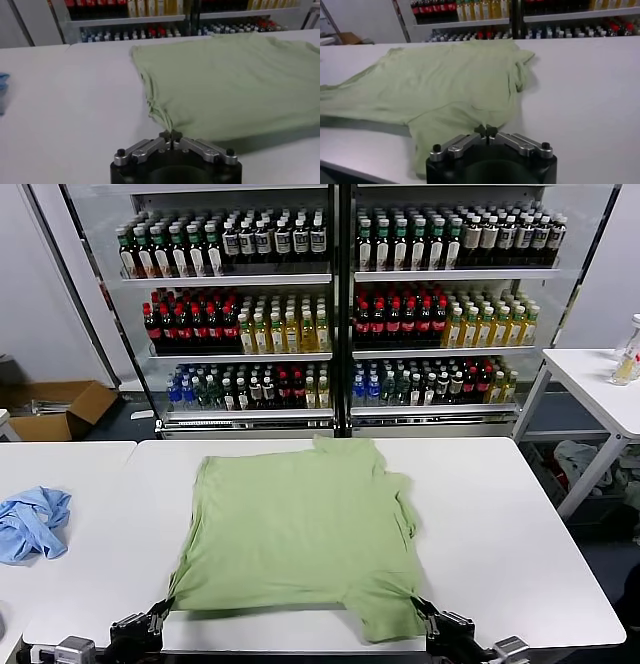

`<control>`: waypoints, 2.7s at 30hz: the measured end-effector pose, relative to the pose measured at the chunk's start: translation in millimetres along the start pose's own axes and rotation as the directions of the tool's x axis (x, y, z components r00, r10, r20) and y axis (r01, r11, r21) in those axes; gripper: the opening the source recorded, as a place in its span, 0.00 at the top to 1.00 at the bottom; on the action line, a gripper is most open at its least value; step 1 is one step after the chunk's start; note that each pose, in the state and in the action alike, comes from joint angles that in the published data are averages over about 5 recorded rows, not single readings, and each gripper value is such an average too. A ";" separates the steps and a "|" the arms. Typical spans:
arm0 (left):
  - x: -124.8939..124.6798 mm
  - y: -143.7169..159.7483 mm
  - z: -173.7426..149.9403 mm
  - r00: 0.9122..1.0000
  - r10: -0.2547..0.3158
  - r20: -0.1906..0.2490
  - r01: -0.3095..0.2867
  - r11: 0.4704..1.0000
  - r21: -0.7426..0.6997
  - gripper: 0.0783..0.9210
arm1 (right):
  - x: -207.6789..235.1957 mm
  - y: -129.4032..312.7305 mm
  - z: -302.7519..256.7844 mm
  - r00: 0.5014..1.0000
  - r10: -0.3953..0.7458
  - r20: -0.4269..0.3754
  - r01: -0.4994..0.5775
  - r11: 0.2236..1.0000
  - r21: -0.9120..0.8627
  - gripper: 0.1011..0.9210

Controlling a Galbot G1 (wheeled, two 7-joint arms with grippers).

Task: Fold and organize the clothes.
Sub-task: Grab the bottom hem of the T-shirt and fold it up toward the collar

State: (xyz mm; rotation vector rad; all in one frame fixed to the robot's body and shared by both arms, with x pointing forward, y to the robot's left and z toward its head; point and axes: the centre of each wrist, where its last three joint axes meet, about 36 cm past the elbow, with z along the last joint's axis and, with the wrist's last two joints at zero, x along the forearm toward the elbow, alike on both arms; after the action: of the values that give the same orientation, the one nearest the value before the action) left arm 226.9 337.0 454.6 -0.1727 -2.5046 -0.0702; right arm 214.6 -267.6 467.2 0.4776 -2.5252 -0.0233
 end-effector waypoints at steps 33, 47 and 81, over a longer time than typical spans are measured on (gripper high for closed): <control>-5.6 19.0 -41.0 0.995 -0.018 0.099 0.016 1.000 0.021 1.00 | -24.0 -11.8 -47.0 0.993 0.032 0.116 -0.038 0.998 0.048 1.00; -88.0 28.3 -40.1 0.984 -0.001 0.179 -0.017 0.995 0.101 1.00 | -91.6 -35.1 -67.4 0.986 0.077 0.148 -0.089 0.993 0.076 1.00; -157.2 51.5 -45.2 0.981 -0.048 0.188 0.036 0.997 0.067 0.50 | -133.7 -46.7 -58.6 0.978 0.153 0.140 -0.175 0.970 0.166 0.44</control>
State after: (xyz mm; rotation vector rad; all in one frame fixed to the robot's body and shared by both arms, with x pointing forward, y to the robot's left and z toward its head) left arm 386.2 367.0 398.6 -0.1044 -2.6967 0.0085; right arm 365.3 -260.7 440.3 0.3436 -2.6968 0.2436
